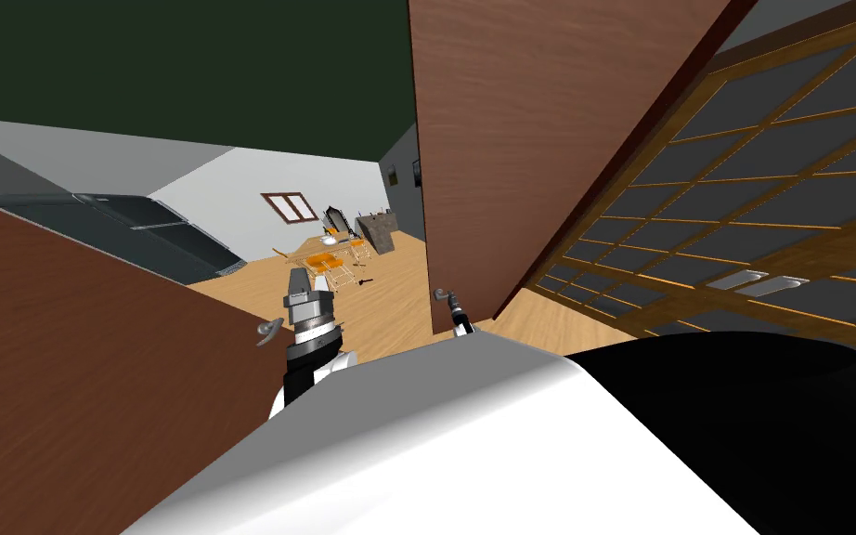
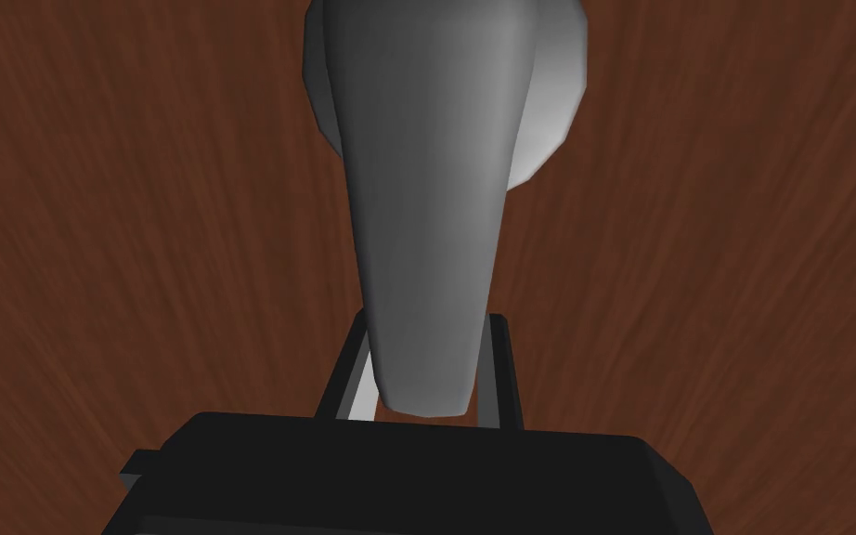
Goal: Push the door open
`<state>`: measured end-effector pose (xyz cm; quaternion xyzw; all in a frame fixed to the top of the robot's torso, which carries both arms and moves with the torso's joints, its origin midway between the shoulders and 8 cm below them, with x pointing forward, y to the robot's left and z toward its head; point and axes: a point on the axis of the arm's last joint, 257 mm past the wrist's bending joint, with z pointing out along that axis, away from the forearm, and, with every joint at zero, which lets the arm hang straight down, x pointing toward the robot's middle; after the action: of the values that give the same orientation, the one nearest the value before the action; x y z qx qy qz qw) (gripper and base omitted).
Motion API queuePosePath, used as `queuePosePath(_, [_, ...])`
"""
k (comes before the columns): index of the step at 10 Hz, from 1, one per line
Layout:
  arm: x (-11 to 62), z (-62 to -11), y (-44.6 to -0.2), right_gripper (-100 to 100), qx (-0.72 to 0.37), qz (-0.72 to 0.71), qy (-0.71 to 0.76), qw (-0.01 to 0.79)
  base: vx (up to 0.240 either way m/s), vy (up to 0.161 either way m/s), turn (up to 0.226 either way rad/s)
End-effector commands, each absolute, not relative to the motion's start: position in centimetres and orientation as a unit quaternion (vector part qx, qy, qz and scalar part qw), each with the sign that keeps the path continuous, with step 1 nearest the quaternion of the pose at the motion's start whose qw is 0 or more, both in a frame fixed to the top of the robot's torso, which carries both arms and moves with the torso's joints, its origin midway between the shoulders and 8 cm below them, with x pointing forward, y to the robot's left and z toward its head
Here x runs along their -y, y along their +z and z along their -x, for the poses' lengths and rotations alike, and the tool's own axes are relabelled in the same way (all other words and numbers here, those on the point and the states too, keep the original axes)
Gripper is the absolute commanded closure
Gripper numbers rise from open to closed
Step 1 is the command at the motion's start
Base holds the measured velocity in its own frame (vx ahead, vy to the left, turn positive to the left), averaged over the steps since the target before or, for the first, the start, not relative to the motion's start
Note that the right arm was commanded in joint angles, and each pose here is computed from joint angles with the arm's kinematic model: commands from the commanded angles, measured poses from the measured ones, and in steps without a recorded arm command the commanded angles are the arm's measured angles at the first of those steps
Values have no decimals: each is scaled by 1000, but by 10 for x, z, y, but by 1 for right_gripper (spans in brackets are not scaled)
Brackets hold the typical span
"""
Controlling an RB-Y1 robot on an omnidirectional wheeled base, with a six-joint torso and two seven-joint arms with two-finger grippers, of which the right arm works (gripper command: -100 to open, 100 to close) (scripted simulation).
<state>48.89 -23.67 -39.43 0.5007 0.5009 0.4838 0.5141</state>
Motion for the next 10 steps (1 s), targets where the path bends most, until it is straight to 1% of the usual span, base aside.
queuePosePath(1, [234, -491, -391, 100, -493, -505, 486, 515, 162, 129, -62])
queuePosePath(4, [235, -491, -391, 100, -484, -515, 484, 516, 141, 80, -41])
queuePosePath(6, [262, -489, -391, 100, -479, -519, 472, 528, 79, 9, -42])
queuePosePath(8, [269, -489, -391, 100, -477, -521, 468, 532, 157, 18, -20])
queuePosePath(10, [282, -488, -391, 100, -471, -525, 460, 538, 199, 73, -35])
